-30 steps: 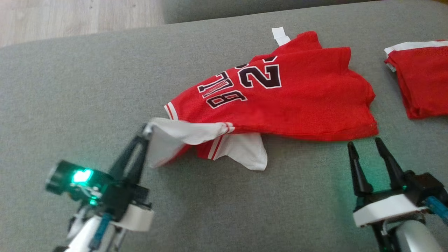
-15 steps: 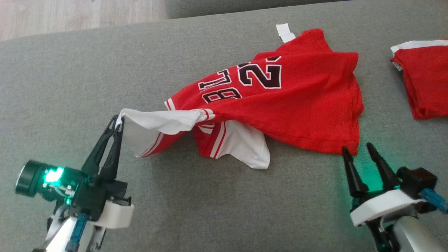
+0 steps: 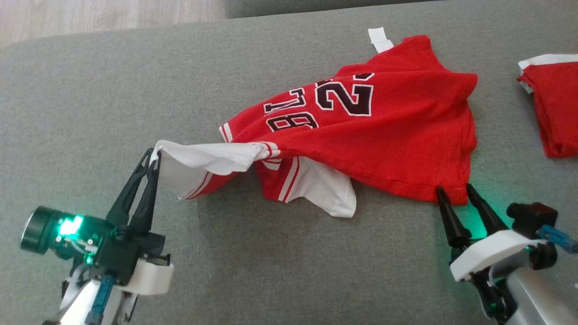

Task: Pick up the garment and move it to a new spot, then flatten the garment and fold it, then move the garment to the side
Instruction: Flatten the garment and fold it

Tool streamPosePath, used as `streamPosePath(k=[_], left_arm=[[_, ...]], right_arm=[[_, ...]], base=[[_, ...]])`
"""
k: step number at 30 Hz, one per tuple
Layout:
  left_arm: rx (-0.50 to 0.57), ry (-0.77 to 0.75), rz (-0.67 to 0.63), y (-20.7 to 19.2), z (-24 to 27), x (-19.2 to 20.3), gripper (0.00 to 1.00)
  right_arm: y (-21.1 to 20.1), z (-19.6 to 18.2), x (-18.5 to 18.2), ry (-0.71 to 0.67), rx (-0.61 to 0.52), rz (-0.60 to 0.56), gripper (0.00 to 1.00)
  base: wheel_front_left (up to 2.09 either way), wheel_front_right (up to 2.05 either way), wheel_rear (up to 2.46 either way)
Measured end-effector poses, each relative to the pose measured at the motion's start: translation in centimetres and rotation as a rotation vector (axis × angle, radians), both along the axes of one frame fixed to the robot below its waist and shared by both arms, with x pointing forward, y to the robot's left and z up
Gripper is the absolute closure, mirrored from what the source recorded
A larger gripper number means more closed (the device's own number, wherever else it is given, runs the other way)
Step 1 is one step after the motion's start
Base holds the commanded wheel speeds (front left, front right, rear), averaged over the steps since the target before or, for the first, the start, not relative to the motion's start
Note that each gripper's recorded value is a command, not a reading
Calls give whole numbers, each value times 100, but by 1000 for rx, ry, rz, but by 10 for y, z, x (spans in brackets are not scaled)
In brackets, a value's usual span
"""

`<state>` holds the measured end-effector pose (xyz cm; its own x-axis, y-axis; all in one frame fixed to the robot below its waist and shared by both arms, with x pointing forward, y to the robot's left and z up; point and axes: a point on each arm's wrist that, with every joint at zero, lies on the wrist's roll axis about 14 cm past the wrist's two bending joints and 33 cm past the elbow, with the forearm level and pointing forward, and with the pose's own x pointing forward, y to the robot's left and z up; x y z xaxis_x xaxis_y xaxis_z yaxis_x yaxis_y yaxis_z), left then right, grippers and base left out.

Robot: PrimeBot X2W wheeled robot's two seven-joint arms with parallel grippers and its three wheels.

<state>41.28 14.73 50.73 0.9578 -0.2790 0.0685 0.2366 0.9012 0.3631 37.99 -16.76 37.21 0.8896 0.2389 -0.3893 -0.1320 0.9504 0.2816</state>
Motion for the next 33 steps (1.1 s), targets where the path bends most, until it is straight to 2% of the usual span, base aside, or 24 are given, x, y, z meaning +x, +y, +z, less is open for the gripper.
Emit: streamPosePath(k=[6, 8, 9, 10, 11, 12, 14, 15, 16, 18, 22, 26, 33], left_arm=[[1, 10, 0, 0, -4, 1, 100], [2, 11, 0, 0, -4, 1, 100], [2, 12, -1, 0, -4, 1, 100], [3, 12, -2, 0, -5, 1, 100], [4, 12, -2, 0, -5, 1, 100], [3, 13, -3, 0, -5, 1, 100], [1, 15, -1, 0, -5, 2, 100], [1, 13, 1, 1, -5, 2, 100], [2, 13, 0, 1, -5, 2, 100], [2, 12, 0, 1, -4, 2, 100], [8, -1, 2, 2, 0, 1, 100], [5, -55, 0, 2, 18, -1, 100], [-11, -248, -53, 1, 88, -5, 100]], right_arm=[[4, -3, 2, 16, 18, 7, 2], [2, -3, 3, 14, 15, 9, 5], [2, -3, 3, 15, 14, 9, 14], [1, -3, 3, 16, 12, 10, 16], [1, -3, 3, 17, 13, 10, 29], [1, -4, 2, 19, 14, 11, 49], [3, -4, 1, 22, 17, 16, 73], [4, -4, 1, 23, 19, 18, 82], [3, -4, 1, 20, 18, 18, 85], [3, -2, 2, 14, 17, 17, 100], [-3, 9, 7, -34, 12, 8, 100], [-19, 36, 18, -130, -8, -17, 100], [-55, 119, 26, -380, -76, -61, 100]], base=[[0, 0, 0], [0, 0, 0], [0, 0, 0], [0, 0, 0], [0, 0, 0], [0, 0, 0], [0, 0, 0], [0, 0, 0], [0, 0, 0], [0, 0, 0], [0, 0, 0], [0, 0, 0], [0, 0, 0]])
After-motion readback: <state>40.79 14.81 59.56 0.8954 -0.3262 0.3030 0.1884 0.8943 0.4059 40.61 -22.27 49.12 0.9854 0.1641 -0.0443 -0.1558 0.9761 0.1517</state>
